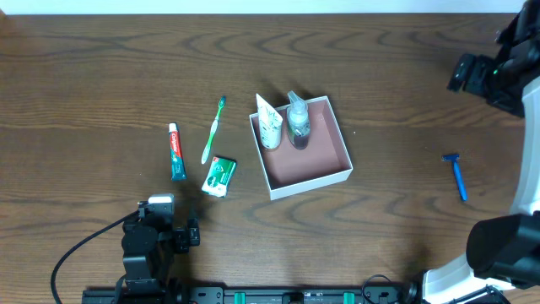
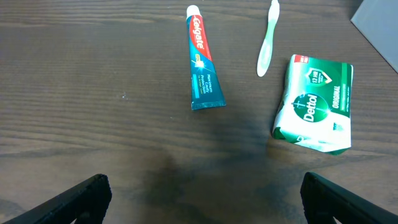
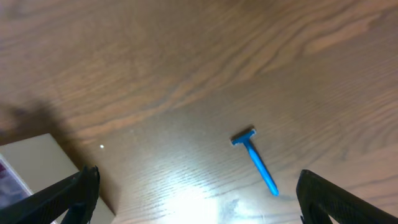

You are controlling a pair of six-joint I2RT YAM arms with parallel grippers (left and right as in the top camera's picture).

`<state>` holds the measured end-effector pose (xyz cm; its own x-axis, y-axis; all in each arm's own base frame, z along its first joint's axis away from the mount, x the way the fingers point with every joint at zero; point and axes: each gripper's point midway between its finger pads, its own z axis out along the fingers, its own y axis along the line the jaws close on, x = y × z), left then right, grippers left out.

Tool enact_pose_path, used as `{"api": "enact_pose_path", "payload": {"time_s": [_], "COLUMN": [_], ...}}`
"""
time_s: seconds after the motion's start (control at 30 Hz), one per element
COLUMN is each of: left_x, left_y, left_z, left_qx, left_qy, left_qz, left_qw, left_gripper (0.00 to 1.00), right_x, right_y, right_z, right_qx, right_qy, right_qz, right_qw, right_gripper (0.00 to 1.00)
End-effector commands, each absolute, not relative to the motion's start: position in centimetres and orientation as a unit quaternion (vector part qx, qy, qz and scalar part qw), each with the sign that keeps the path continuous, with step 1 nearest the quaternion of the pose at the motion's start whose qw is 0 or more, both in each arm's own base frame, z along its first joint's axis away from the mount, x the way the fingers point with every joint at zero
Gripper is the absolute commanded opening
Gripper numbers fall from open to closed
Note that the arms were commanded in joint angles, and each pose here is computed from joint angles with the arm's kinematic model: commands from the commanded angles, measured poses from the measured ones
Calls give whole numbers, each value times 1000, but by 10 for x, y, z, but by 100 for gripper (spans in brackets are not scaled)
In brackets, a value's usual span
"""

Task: Pack container
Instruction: 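Withdraw the right gripper up and to the right, then move the left gripper toward the green Dettol soap box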

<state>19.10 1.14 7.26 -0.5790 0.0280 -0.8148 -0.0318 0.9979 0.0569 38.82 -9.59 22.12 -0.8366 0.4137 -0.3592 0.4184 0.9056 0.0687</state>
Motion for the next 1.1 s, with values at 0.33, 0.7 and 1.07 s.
{"api": "enact_pose_path", "payload": {"time_s": [0.33,0.7,1.07], "left_x": [191,196,225], "left_y": [12,2,-38], "left_z": [69,76,152], "left_qx": [-1,-24,-52], "left_qy": [888,880,786], "left_qz": [34,-11,-187], "left_qw": [458,474,588], "left_gripper": [98,98,98], "right_x": [381,380,380], "right_y": [-96,-82,-82], "right_z": [152,140,140], "right_qx": [235,230,230], "right_qy": [961,963,963], "right_qz": [1,39,39], "right_qw": [144,133,134], "right_gripper": [99,99,99]}}
